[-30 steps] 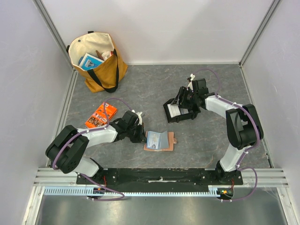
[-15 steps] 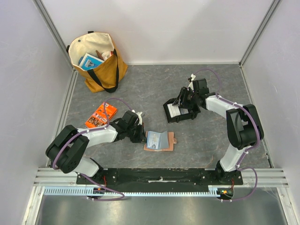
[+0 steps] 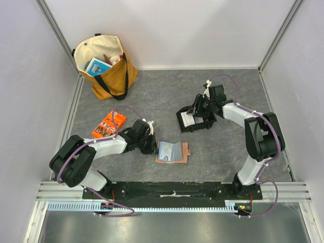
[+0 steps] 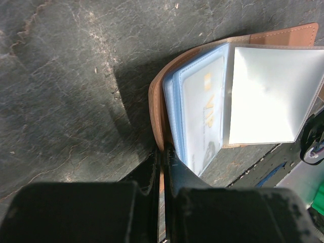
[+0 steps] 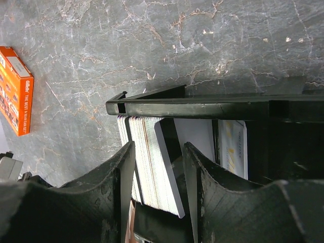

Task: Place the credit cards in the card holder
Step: Pick up the credit card from the storage box.

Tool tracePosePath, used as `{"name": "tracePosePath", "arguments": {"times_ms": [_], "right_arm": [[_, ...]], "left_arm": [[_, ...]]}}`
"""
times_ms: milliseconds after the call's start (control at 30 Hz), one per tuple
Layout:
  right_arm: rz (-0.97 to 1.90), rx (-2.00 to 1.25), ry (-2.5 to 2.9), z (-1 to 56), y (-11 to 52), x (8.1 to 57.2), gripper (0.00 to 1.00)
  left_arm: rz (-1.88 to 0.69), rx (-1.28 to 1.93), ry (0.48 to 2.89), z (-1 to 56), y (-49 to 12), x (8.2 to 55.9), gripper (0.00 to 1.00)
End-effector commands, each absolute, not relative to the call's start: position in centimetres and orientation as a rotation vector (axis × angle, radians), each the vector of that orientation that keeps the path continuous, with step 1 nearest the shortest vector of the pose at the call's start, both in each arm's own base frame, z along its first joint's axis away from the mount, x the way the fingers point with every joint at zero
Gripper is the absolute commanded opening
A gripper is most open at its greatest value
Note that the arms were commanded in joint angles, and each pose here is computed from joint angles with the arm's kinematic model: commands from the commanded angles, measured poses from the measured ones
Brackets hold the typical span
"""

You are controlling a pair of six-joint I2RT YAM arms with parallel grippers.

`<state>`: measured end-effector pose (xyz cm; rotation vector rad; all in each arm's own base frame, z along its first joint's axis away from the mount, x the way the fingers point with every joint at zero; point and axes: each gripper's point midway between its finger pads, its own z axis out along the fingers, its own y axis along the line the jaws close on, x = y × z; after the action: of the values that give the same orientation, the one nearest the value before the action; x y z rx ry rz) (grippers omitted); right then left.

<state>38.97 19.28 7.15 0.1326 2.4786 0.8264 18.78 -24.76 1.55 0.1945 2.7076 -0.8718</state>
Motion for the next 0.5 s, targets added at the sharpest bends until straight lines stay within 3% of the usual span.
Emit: {"name": "tracePosePath", "arguments": {"times_ms": [0,333,467], "right_arm": [[0.858,0.091,2.436,8.87,19.39,39.19,0.49],[0.879,0.091,2.44,8.98,19.51,38.84,0.44],[0.881,0.09,2.436,9.07,19.43,38.9,0.37]], "left_arm": [[-0.776,0.222,2.761,0.11,-23.47,18.19,0.02],[-0.772,0.225,2.763,-0.04,-23.32,17.97,0.02],[-0.777,0.225,2.757,0.11,-23.38,18.08,0.02]]}}
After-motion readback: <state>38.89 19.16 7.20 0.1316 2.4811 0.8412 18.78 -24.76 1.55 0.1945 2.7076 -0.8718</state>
